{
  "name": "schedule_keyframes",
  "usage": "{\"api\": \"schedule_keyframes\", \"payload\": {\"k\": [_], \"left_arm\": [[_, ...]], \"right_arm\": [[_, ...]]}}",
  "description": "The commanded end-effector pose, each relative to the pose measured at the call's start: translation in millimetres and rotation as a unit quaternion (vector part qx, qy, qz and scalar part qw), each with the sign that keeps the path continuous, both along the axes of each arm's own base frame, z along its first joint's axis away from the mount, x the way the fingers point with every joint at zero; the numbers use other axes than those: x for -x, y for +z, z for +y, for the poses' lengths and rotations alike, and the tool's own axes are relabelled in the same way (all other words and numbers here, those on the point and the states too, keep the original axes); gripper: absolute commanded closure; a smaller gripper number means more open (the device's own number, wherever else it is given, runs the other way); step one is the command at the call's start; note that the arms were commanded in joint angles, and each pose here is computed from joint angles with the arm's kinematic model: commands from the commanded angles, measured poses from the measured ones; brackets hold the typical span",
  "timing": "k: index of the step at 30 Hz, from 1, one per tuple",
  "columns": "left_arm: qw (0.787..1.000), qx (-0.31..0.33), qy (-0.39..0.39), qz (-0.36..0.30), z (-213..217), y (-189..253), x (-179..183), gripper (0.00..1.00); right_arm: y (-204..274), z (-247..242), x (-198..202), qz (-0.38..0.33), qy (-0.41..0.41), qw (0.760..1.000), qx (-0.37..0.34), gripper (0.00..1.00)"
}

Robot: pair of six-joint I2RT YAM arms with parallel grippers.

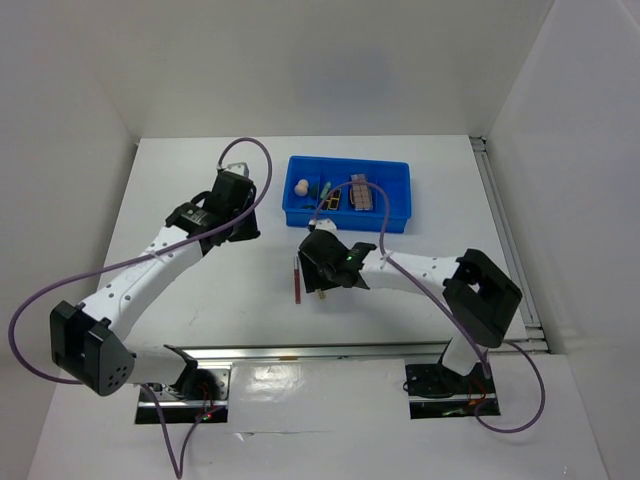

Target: Organize the makeup

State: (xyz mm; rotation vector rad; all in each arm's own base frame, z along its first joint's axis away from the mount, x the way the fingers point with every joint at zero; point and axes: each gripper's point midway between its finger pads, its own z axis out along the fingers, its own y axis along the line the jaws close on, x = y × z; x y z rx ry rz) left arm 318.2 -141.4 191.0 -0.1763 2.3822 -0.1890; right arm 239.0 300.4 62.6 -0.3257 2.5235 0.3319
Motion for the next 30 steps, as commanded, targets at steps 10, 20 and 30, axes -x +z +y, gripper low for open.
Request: {"api": "schedule_keyframes", "payload": {"k": [10, 20, 30], "left_arm": [[1.0, 0.01, 0.009, -0.006, 5, -2, 1, 0.64], [1.0, 0.005, 0.018, -0.013, 12, 4, -10, 0.64], [1.0, 0.011, 0.001, -0.008, 8, -4, -12, 0.61]], "right_arm": [[-40, 3, -36, -0.016, -0.031, 0.999, -0.002, 0.57], [-4, -8, -21, -0.051, -0.022, 0.998, 0.036, 0.99], [116, -60, -40, -0.115, -0.104, 0.988, -0.003, 0.99]]}}
